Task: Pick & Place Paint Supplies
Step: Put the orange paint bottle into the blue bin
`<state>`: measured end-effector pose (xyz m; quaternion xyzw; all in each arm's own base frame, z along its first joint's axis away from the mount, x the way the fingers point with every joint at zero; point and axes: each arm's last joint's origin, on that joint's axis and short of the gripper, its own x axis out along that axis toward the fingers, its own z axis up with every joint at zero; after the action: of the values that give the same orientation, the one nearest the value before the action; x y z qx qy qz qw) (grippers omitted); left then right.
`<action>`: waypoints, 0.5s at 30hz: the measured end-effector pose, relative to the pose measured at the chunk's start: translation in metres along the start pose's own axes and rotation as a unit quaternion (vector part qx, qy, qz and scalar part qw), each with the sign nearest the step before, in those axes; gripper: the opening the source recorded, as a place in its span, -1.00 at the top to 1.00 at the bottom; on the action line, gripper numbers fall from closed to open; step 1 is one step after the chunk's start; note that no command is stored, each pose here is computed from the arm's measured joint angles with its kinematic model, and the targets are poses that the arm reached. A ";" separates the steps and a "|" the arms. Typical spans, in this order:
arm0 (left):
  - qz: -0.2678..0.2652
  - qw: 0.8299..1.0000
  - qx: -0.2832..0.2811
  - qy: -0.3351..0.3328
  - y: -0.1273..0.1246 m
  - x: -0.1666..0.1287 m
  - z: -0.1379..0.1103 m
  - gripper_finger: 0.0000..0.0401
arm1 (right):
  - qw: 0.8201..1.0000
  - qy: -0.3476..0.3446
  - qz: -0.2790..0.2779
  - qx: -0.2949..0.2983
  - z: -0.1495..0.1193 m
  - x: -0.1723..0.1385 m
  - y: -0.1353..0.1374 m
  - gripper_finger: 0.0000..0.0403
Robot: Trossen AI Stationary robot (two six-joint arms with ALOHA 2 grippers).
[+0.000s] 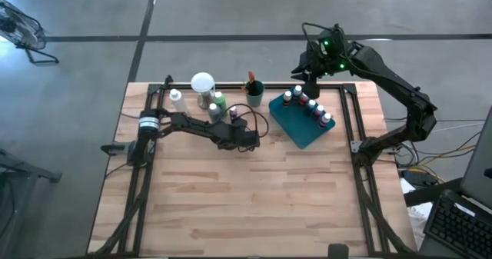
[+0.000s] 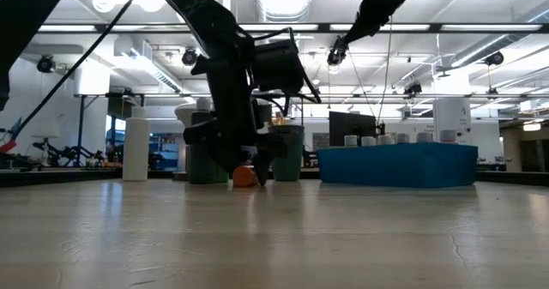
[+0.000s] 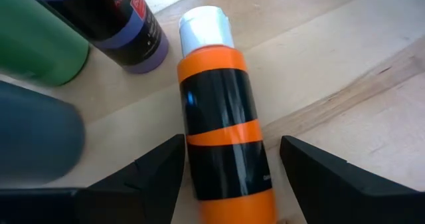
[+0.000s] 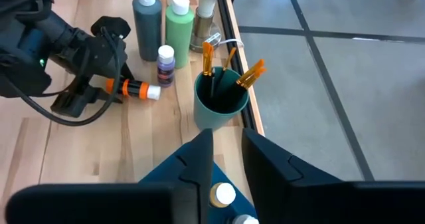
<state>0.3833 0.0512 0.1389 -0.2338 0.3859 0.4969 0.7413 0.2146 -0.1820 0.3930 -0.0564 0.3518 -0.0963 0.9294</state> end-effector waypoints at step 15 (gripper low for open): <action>-0.003 1.000 -0.003 0.005 -0.001 0.002 0.000 0.06 | 1.000 0.008 0.005 0.003 -0.002 0.000 0.001 0.79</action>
<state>0.3841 0.0519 0.1372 -0.2393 0.3873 0.4948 0.7402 0.2136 -0.1812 0.3916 -0.0507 0.3594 -0.0934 0.9271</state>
